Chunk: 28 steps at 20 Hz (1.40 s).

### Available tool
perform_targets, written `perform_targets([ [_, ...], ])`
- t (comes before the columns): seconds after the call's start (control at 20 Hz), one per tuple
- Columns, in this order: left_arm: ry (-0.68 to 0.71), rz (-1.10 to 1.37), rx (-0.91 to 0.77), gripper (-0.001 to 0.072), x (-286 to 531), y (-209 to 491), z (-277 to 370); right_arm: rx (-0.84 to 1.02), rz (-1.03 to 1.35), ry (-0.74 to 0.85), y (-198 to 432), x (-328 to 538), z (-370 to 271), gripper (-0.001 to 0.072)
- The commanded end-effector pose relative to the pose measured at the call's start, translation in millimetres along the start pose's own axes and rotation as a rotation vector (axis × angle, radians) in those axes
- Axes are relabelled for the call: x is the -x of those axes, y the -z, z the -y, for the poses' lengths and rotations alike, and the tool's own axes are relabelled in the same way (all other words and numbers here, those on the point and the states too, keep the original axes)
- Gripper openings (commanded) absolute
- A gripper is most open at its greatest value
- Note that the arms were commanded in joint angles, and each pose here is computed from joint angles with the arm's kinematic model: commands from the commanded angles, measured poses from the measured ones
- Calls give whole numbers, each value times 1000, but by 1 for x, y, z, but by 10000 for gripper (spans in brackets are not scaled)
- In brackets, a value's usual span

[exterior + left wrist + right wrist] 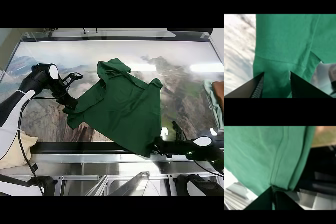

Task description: Fold the shirts.

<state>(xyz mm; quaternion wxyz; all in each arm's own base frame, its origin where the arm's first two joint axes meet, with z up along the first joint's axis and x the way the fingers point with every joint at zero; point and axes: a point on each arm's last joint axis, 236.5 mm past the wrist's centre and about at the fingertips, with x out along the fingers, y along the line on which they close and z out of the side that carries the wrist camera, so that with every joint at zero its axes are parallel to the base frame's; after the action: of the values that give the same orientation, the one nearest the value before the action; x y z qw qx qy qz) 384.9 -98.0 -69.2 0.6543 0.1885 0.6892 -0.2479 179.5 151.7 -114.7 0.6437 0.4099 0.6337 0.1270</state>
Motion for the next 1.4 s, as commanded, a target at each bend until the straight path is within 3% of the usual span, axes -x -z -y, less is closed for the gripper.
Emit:
perform_targets([
  [0.0, 17, -28, -1, 339, 0, 6, 4, 3, 17, -87, -1, -6, -27, 14],
  [0.65, 26, -22, 31, 334, -17, -2, 2, 47, 66, -105, -20, 0, -42, 14],
  [0.8, 42, -55, 33, 20, -29, 2, 3, 59, 74, -113, -24, 3, -48, 14],
  [1.15, 63, 132, 65, 22, 57, -27, -2, 127, 101, -43, -41, 15, -39, 13],
  [1.25, 179, 213, 118, 23, 79, -33, 5, 134, 198, 50, -83, 46, -21, 13],
  [1.35, 384, 225, 181, 23, 86, -24, 23, 134, 306, 93, -128, 92, -13, 13],
])
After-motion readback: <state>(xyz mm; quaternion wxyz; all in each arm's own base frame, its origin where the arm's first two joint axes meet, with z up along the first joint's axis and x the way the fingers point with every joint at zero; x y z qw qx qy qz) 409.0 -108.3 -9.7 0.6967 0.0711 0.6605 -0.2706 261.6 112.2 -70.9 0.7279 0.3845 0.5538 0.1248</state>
